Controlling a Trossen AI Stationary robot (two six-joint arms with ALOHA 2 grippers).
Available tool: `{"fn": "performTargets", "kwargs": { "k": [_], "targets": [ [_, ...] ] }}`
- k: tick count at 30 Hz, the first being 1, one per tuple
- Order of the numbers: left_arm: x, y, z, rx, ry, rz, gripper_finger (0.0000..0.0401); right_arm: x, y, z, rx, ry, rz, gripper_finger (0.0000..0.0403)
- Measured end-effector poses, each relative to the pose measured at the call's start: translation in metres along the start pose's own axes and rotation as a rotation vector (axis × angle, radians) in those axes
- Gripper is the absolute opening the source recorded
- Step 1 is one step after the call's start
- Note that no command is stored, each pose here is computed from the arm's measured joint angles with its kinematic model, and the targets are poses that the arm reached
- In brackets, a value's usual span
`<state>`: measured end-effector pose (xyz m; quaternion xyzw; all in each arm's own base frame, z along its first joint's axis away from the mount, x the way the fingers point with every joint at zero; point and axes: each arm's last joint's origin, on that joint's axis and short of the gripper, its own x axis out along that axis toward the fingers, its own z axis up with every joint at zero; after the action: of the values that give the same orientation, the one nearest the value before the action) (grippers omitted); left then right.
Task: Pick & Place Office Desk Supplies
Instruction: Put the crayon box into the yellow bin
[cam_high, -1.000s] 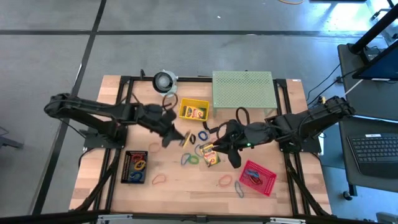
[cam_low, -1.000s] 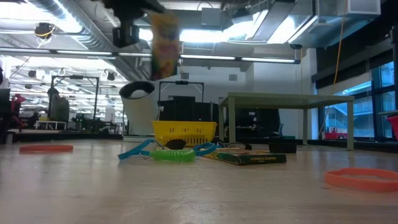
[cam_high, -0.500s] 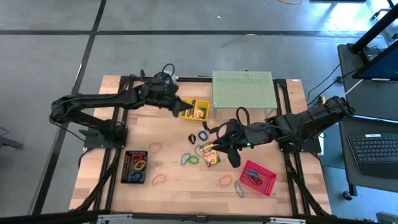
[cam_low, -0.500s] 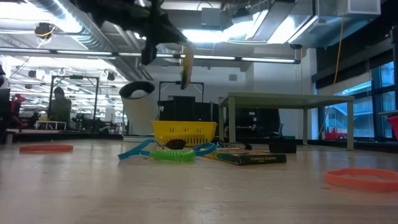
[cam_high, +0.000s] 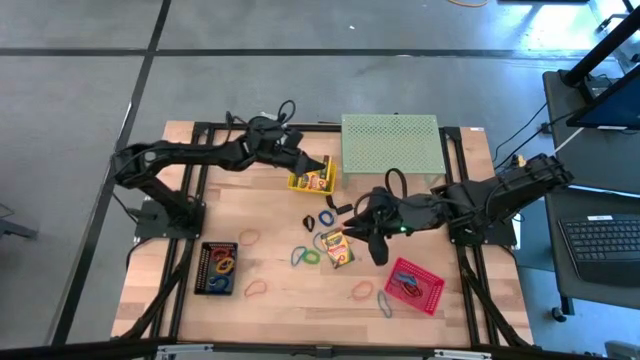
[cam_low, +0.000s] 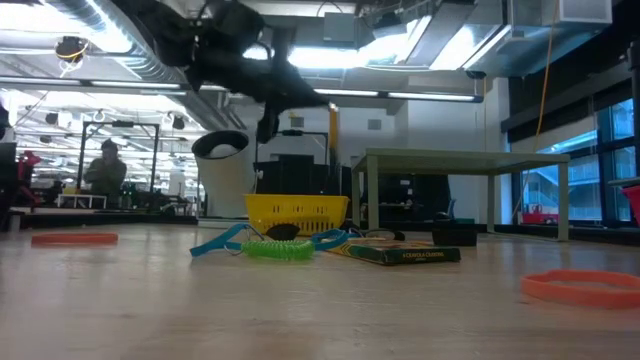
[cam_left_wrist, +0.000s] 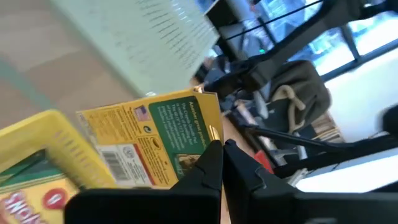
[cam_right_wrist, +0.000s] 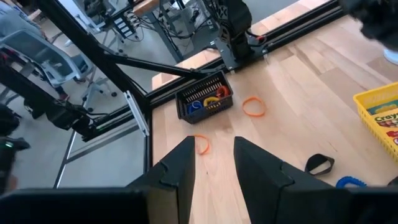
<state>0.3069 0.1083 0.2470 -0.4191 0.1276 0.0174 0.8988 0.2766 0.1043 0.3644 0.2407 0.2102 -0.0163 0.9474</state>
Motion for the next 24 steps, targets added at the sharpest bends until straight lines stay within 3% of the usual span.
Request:
{"fn": "performTargets", "kwargs": {
  "k": [14, 24],
  "targets": [
    [0.018, 0.027, -0.006, -0.027, 0.025, 0.042, 0.0001, -0.008, 0.000, 0.004, 0.006, -0.021, 0.010, 0.0112],
    [0.026, 0.047, -0.022, -0.077, 0.122, 0.139, 0.0001, -0.009, 0.002, 0.003, 0.004, -0.015, 0.022, 0.0112]
  ]
}}
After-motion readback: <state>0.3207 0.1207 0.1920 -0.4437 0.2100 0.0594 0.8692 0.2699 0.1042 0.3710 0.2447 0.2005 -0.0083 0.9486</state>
